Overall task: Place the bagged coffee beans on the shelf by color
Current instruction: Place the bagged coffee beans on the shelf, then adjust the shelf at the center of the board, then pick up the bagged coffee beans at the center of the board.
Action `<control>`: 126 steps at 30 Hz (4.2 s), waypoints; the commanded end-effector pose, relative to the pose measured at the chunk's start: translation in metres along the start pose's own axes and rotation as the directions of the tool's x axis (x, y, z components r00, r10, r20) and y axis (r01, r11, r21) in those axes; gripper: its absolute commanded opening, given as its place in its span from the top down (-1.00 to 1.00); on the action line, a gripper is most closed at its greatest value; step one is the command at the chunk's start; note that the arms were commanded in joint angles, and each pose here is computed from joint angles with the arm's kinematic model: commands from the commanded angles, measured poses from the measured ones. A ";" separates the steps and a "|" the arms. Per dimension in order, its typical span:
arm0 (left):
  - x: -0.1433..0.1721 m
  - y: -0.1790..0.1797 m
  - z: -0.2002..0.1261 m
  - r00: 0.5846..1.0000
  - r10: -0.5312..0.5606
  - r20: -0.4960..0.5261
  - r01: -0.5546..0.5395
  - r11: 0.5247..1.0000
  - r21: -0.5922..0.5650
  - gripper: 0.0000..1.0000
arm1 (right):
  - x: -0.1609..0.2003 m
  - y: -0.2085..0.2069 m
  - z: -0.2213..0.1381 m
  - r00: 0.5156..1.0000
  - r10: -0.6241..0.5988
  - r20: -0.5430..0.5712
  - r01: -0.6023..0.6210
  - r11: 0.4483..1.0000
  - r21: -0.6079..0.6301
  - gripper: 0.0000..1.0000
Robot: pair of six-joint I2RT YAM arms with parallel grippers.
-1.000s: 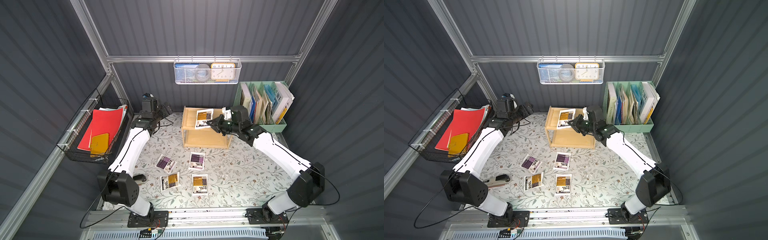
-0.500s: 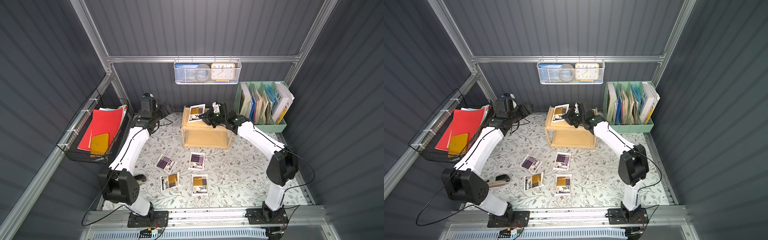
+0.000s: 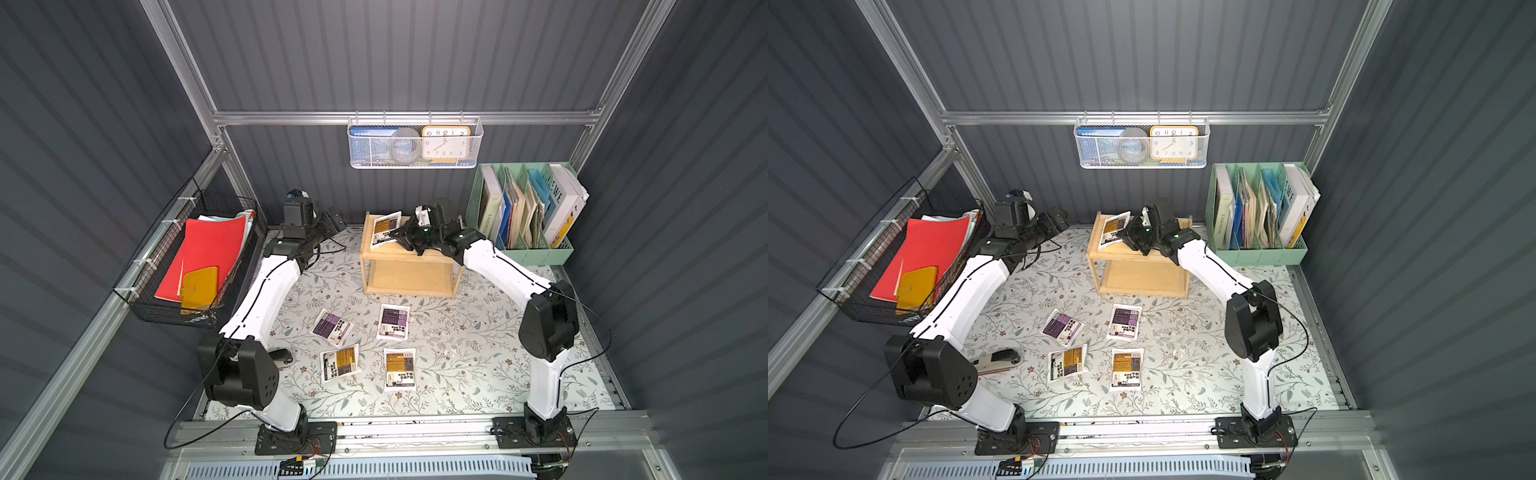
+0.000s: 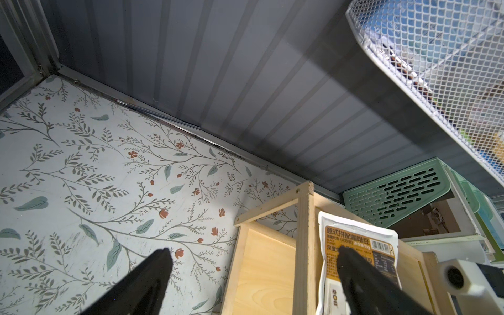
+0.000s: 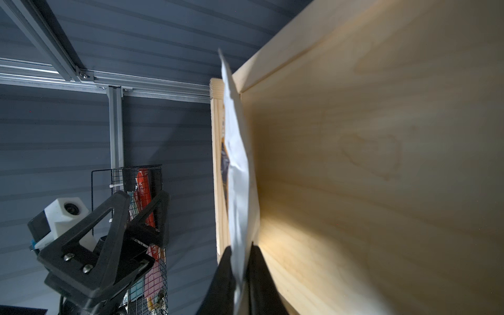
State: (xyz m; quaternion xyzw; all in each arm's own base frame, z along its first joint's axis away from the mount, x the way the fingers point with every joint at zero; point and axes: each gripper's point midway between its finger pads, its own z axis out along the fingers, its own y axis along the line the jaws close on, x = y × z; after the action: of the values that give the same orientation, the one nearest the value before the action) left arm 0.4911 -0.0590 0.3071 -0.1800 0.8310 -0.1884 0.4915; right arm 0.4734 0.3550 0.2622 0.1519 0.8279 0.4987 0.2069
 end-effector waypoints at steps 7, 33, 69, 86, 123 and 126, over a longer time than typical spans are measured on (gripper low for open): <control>0.007 0.003 0.006 1.000 -0.011 -0.015 0.011 1.000 0.017 -1.00 | 0.001 0.019 -0.007 1.000 -0.012 0.012 0.012 0.999 -0.053 0.74; 0.019 0.001 0.012 0.999 -0.002 -0.035 0.004 0.998 0.058 -1.00 | 0.007 0.009 0.021 0.999 0.030 -0.030 -0.032 0.999 -0.041 0.68; 0.071 -0.041 0.037 0.990 0.020 -0.136 0.013 0.972 0.233 -1.00 | 0.026 0.025 -0.068 0.983 -0.182 0.025 0.181 0.983 0.039 -0.56; 0.116 -0.075 0.011 0.981 0.003 -0.192 0.057 0.950 0.307 -1.00 | 0.122 -0.047 -0.149 0.971 -0.220 -0.096 0.231 0.965 0.121 -0.56; 0.199 -0.011 -0.094 0.969 0.022 -0.246 0.011 0.992 0.129 -1.00 | 0.251 -0.225 -0.175 0.965 -0.120 -0.232 0.208 0.890 0.405 -0.56; 0.230 -0.021 -0.099 0.952 0.042 -0.303 0.008 0.987 0.163 -1.00 | 0.250 -0.232 -0.183 0.973 -0.109 -0.205 0.186 0.893 0.410 -0.56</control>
State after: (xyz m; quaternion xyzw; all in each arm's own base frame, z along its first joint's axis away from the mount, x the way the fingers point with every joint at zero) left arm 0.3159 -0.1613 0.1999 -0.1043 0.8760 -0.2569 0.3947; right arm 0.1534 0.2286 0.0825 0.0640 0.9464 0.2944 0.1166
